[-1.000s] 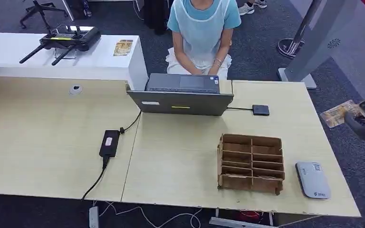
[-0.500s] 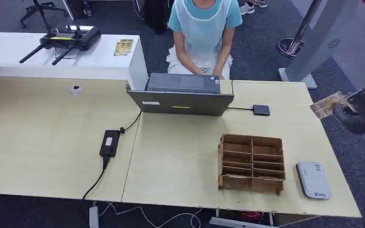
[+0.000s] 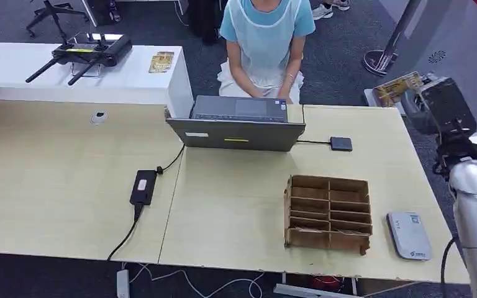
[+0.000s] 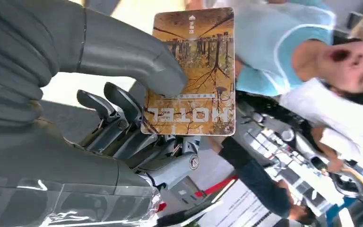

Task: Pass the card to the sensor for recognition and then transmit it.

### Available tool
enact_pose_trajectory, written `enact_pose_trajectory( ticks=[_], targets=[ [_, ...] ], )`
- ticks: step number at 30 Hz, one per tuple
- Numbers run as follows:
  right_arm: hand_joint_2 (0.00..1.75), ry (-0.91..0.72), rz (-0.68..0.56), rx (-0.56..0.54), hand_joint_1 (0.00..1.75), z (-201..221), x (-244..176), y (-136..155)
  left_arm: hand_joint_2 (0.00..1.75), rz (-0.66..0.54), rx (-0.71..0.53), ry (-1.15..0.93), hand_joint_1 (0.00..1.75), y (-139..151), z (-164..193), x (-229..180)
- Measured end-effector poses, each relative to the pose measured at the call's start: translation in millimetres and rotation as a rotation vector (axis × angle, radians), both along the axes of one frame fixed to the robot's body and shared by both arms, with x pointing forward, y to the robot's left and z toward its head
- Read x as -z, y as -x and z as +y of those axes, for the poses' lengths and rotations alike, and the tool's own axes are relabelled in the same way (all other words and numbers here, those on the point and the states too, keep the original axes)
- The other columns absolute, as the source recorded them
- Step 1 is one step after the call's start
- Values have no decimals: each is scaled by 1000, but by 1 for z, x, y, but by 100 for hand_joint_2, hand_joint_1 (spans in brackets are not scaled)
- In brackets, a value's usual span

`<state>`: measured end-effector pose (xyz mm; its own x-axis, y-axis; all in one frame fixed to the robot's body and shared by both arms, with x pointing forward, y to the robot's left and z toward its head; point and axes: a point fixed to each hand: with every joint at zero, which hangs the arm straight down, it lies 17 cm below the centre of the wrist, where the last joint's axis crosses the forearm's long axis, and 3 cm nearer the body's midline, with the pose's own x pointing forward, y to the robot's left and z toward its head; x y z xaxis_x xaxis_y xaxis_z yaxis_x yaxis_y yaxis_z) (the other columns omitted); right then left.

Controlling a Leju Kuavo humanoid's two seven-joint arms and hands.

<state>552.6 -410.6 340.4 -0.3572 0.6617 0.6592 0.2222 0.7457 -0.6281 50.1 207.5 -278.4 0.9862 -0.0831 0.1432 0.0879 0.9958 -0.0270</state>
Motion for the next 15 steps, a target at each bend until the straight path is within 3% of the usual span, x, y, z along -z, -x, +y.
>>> enact_pose_trajectory(
  ticks=[8, 15],
  targets=[
    [175, -143, -42, -53, 175, 35, -36, -22, 0, 1, 24, -3, 0, -3, 0, 0],
    [175, -16, -48, 21, 175, 61, -62, -51, 0, -1, 39, -1, 0, -7, -1, -1]
  ],
)
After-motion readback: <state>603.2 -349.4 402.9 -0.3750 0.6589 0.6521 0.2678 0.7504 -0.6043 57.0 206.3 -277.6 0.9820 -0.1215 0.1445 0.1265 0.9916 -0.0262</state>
